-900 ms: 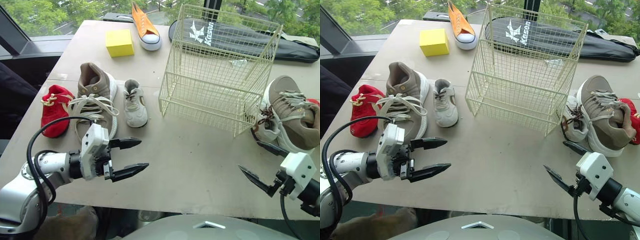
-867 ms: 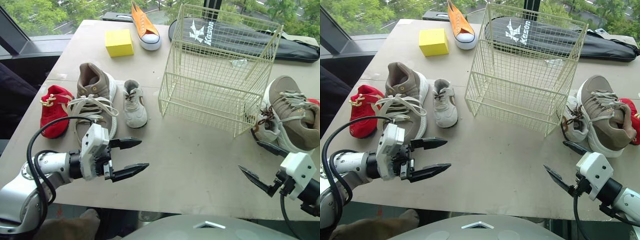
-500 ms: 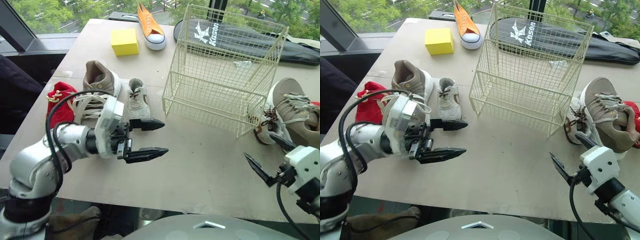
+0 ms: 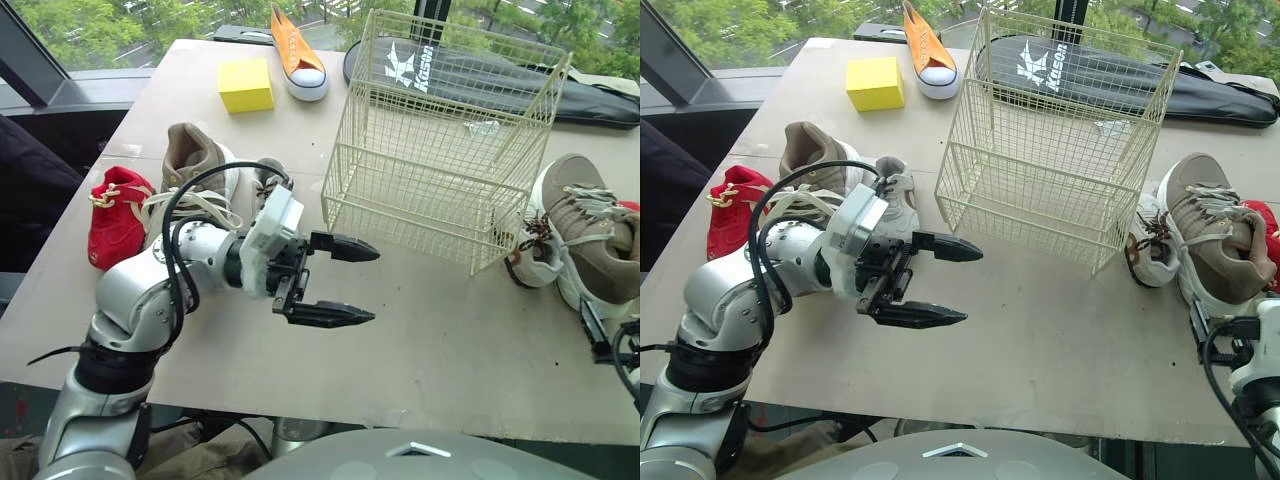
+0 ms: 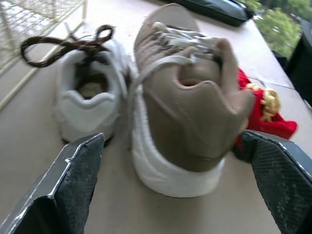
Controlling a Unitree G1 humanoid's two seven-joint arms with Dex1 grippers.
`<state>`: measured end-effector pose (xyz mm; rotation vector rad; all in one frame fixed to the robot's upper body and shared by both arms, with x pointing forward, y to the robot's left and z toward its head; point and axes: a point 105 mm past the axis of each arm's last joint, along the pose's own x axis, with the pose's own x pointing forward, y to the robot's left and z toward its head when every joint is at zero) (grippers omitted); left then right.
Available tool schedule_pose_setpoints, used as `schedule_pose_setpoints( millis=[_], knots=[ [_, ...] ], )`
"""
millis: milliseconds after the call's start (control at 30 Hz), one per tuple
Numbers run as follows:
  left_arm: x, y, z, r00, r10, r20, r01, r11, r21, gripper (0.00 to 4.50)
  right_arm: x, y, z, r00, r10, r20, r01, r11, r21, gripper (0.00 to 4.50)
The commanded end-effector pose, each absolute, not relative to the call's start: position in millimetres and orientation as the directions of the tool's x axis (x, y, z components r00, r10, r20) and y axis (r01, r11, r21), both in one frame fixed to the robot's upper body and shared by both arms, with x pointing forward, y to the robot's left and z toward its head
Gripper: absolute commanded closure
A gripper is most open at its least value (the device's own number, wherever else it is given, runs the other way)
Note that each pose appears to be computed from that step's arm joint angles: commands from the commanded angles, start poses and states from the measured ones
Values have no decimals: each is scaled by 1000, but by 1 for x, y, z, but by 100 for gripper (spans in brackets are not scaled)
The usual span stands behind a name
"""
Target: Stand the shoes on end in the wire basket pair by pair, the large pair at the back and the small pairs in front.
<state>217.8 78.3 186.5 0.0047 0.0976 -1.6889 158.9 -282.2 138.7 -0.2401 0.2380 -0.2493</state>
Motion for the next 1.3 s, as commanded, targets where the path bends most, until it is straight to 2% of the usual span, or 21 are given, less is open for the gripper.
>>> schedule_pose_setpoints(
  millis=[33, 233, 267, 367, 567, 600, 800, 867, 1033, 1067, 1100, 1167, 1200, 1233, 1300],
  knots=[
    [217, 76, 192, -141, -989, -45, 990, -140, -13, 0, 166, -289, 150, 928, -331, -169, 285, 926, -248, 5],
    [221, 78, 193, -103, -994, -33, 994, -104, 22, 0, 200, -290, 136, 925, -303, -230, 268, 948, -171, 5],
    [221, 77, 193, -98, -995, -30, 995, -99, 27, 0, 204, -295, 132, 918, -313, -243, 275, 944, -180, 28],
    [220, 77, 196, -89, -996, -24, 995, -89, 35, 0, 207, -307, 125, 901, -342, -265, 297, 935, -196, 130],
    [221, 77, 198, -90, -996, -17, 995, -91, 40, 0, 206, -314, 114, 899, -334, -284, 265, 929, -257, 419],
    [221, 77, 198, -89, -996, -16, 995, -90, 42, 0, 205, -314, 113, 899, -333, -286, 263, 930, -257, 437],
    [227, 77, 200, -82, -997, 1, 996, -82, 31, 0, 199, -314, 125, 923, -330, -199, 258, 913, -315, 437],
    [229, 77, 199, -85, -996, 1, 996, -85, 31, 0, 198, -313, 130, 928, -332, -167, 274, 915, -295, 437],
    [234, 76, 201, -101, -995, 1, 994, -101, 36, 0, 198, -302, 133, 953, -262, -152, 221, 945, -242, 437],
    [235, 77, 200, -105, -995, 0, 994, -105, 36, 0, 197, -301, 134, 955, -255, -149, 217, 948, -232, 375],
    [236, 77, 200, -107, -994, -2, 994, -107, 35, 0, 196, -301, 135, 957, -252, -146, 216, 950, -225, 347],
    [236, 77, 199, -111, -994, -3, 993, -111, 35, 0, 195, -300, 137, 959, -246, -142, 212, 952, -219, 260],
    [236, 77, 199, -112, -994, -3, 993, -112, 35, 0, 194, -301, 139, 957, -257, -133, 224, 949, -221, 196],
    [235, 77, 199, -114, -993, -3, 993, -114, 34, 0, 193, -302, 143, 957, -265, -119, 234, 946, -226, 170],
    [235, 77, 199, -116, -993, -3, 993, -116, 32, 0, 190, -305, 150, 950, -297, -96, 269, 935, -230, 80]
  ],
)
